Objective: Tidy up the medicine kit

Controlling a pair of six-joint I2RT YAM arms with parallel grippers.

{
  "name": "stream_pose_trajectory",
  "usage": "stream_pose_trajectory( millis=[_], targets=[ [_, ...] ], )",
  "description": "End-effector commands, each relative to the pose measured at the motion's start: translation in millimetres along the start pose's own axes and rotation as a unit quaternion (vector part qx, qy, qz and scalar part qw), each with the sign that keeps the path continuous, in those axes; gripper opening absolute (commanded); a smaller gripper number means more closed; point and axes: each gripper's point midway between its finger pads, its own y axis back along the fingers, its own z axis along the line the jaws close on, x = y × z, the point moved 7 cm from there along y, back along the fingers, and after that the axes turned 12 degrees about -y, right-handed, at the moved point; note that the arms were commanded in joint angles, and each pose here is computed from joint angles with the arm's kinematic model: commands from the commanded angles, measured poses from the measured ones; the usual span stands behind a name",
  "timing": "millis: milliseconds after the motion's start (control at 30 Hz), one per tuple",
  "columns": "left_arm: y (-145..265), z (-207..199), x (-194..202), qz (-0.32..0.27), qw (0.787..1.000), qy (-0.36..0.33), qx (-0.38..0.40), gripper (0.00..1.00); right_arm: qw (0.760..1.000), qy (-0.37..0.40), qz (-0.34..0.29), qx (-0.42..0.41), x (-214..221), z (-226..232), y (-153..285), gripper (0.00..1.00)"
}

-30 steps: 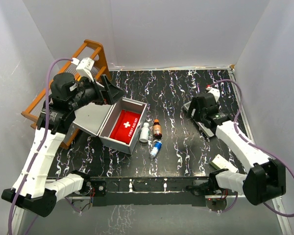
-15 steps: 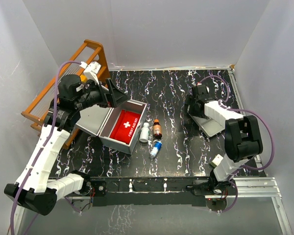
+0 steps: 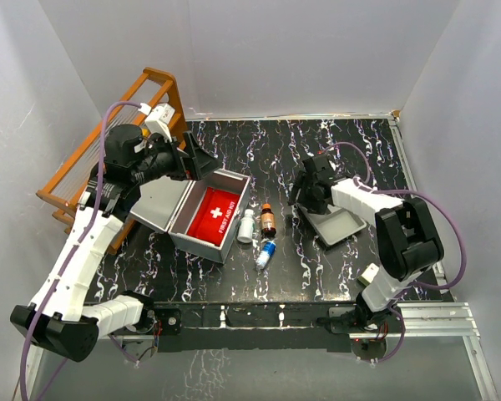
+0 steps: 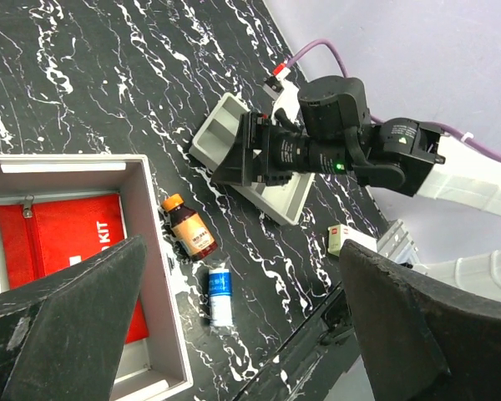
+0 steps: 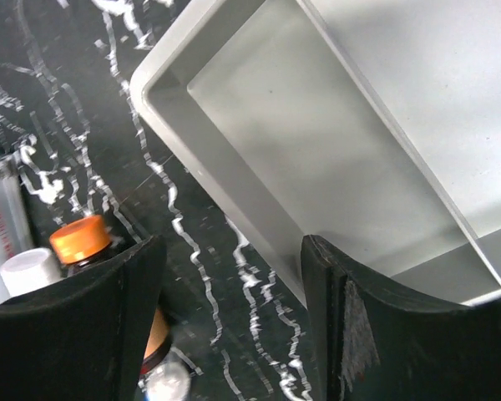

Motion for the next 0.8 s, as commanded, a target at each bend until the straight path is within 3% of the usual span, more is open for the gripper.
stream_pose_trajectory(
  millis=[0, 233, 467, 767],
  targets=[
    [7, -2, -3, -0.005, 1.0, -0.011, -0.007, 0.99, 0.997, -0.044, -0.024, -0.059, -2, 34, 23, 0.62],
    [11, -3, -1, -0.004, 1.0, -0.007, -0.012, 0.99, 0.994, -0.009, -0.107, -0.017, -7, 43, 47, 0.61],
    [12, -3, 0, -0.005, 1.0, -0.008, -0.013, 0.99, 0.988, 0.091, -0.013, -0.121, 36, 70, 49, 0.64],
    [9, 0, 6, 0.005, 1.0, 0.002, -0.015, 0.99, 0.984, 0.128, 0.036, -0.117, 58, 74, 23, 0.65]
  ],
)
